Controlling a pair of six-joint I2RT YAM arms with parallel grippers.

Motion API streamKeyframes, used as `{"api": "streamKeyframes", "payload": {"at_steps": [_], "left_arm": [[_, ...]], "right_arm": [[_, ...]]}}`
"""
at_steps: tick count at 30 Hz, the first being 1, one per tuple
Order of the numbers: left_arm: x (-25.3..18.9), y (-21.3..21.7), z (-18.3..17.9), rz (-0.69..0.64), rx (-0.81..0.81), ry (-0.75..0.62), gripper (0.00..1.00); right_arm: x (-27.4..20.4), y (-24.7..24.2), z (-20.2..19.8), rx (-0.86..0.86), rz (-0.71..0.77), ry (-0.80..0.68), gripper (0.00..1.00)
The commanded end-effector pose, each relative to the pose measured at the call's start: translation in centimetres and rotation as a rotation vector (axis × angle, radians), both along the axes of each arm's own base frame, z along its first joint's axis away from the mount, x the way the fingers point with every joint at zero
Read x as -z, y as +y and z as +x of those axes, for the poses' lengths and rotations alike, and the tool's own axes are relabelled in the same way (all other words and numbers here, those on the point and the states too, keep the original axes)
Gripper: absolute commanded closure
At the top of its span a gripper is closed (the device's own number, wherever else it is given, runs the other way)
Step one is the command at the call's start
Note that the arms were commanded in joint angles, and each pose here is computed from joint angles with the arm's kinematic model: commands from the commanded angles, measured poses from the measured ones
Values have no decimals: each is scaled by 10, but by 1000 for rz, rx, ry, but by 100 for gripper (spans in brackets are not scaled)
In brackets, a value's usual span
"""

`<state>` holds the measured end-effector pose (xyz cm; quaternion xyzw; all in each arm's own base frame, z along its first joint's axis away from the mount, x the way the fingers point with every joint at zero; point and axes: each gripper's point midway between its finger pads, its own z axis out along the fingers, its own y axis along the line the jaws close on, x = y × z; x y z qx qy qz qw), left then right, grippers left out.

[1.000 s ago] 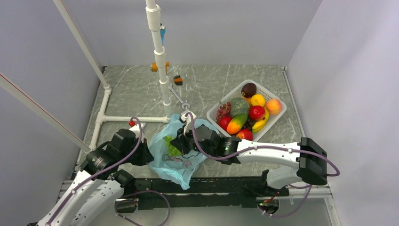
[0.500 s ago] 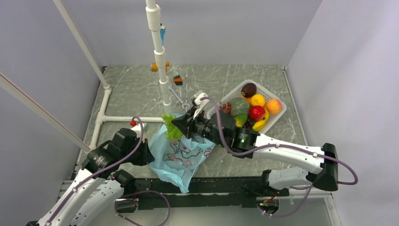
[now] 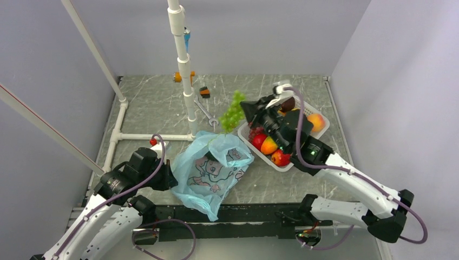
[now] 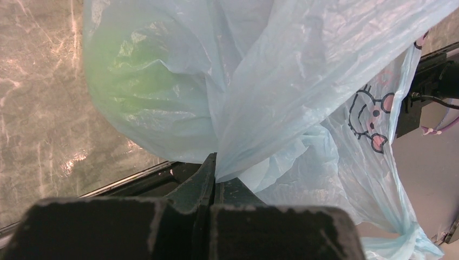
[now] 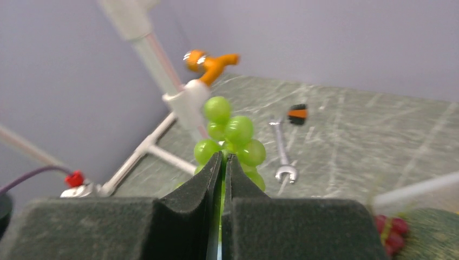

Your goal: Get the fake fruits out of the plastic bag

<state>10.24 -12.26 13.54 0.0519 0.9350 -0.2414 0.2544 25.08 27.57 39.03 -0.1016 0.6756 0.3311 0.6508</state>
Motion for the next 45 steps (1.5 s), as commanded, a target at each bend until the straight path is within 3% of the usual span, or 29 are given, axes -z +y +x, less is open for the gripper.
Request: {"api": "streamKeyframes", "payload": {"at_steps": [1,9,19,26,34,38,42,45], "left_arm": [[-4,-3,2,-18,2,-14,100],[-6,-2,3,-25,-6,-30,100],[-5,-1,2,-19,-4,-23,100],[-7,-1,2,-25,-5,-31,100],[-6,-2,1,-22,6,-23,100],[-7,-2,2,-27,-2,-36,100],[-6,-2,1,-26,4,-29,100],[-5,-3,2,-23,6,-22,100]], "right_arm": [[-27,-57,15,189,91,-27,100],[-9,-147,33,625,56,2,100],[73,-203,21,935,140,164,100],[98,-235,20,1127,85,185,100],[140,-214,48,1064,-5,269,99],[159,-210,55,1079,-72,324,81],[159,-197,63,1016,-119,329,50],[150,-190,65,962,-112,314,41]]}}
